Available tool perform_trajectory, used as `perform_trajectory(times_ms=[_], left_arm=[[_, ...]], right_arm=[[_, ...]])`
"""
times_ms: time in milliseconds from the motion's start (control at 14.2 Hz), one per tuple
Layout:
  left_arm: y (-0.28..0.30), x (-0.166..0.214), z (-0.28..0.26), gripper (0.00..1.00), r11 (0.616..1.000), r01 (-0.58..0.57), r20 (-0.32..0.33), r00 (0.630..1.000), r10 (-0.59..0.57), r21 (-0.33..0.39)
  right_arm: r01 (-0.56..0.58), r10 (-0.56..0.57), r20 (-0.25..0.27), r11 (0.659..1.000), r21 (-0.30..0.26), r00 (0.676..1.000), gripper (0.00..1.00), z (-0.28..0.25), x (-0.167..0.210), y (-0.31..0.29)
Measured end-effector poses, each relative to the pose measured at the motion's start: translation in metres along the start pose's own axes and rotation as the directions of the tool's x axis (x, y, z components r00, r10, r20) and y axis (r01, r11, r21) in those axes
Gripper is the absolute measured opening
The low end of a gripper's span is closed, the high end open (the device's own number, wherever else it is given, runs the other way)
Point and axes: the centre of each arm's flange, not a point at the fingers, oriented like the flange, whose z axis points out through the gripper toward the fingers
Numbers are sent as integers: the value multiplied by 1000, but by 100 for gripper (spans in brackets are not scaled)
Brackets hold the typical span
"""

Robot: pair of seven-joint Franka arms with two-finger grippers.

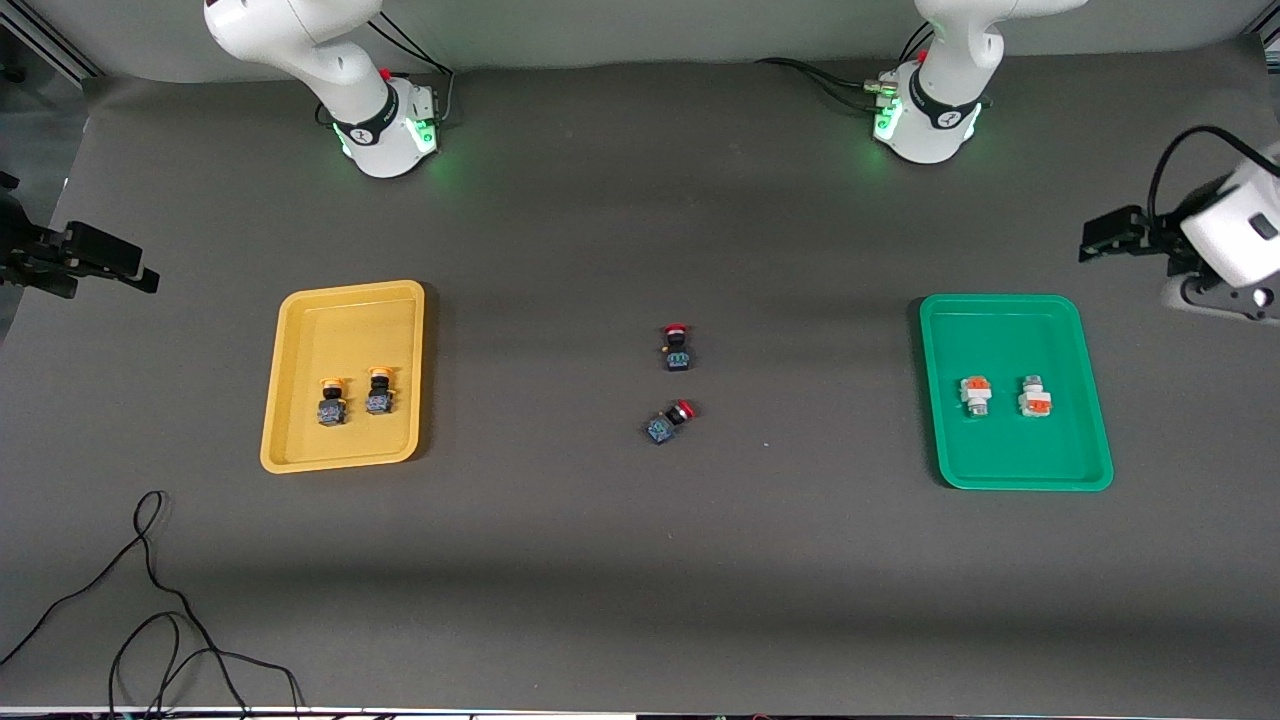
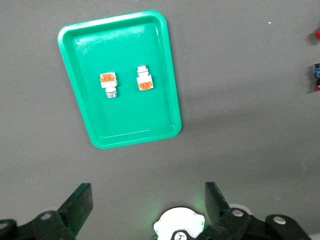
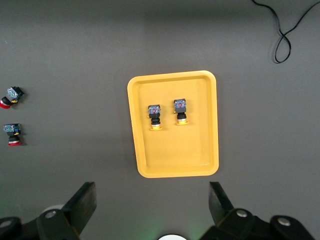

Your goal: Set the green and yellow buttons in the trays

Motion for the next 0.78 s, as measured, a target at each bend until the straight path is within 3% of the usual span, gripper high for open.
perform_trajectory(times_ms=[494,776], left_arm=[[21,-6,-11,100,1000,13,-22,1000,-13,9],[17,-7,-12,100,1000,22,-23,1000,-21,7]], right_arm=[[-35,36,-10,999,11,999,100,51,-2,-36],[-86,86,-18,996,9,996,100,46,-15,-43]])
